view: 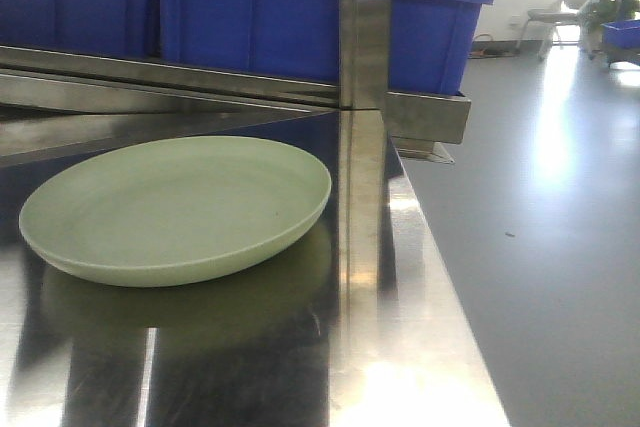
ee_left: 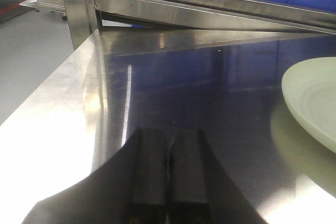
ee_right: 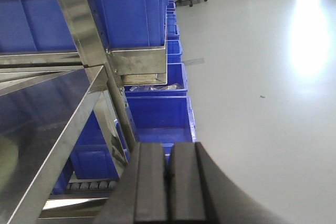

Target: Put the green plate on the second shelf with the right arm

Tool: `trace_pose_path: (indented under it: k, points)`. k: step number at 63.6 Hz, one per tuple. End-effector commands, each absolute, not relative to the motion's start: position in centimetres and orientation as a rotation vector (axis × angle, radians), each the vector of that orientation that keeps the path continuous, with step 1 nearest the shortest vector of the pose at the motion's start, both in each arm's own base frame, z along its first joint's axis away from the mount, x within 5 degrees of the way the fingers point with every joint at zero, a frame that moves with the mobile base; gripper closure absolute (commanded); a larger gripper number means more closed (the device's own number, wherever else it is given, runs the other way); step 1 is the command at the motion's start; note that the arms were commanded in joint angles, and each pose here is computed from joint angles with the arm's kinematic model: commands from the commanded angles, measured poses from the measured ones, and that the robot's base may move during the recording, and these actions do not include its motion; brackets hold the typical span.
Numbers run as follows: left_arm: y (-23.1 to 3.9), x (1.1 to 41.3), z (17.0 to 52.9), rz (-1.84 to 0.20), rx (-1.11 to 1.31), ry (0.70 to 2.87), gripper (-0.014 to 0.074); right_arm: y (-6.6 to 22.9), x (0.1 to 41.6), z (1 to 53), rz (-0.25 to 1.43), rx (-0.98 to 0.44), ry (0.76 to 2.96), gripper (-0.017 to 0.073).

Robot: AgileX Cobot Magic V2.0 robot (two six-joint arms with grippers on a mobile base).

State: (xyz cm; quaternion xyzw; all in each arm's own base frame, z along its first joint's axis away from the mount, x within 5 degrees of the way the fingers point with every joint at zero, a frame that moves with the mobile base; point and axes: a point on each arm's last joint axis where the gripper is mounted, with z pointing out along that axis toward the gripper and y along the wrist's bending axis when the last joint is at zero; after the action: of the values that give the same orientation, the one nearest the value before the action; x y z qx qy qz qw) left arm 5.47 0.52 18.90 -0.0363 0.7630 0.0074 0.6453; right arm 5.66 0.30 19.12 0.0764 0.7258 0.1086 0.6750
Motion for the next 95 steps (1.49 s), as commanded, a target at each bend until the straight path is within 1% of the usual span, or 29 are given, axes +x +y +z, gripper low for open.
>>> trace_pose_path:
  k: [1,54,82,87,92,95]
  points:
    - [0.3,5.6,18.5,-0.010,-0.064,1.667,0.0469,0.3,5.5,20.2,0.248,0.161,1.523,0.0508]
    - [0.3,5.6,18.5,-0.010,-0.064,1.667,0.0469,0.3,5.5,20.2,0.240,0.153,1.521,0.0508]
    - [0.3,5.6,18.5,-0.010,-0.064,1.667,0.0469,0.3,5.7,21.1,0.251,0.138,1.446,0.0508]
    - [0.3,5.6,18.5,-0.010,-0.064,1.667,0.0469,0.4,6.2,21.5,0.278,0.172,1.483,0.0508]
    - [0.3,5.6,18.5,-0.010,-0.064,1.667,0.0469,0.4,7.1,22.3,0.350,0.260,1.531,0.0508]
    - [0.3,5.6,18.5,-0.010,-0.064,1.667,0.0469,0.4,7.6,23.0,0.364,0.282,1.552,0.0508]
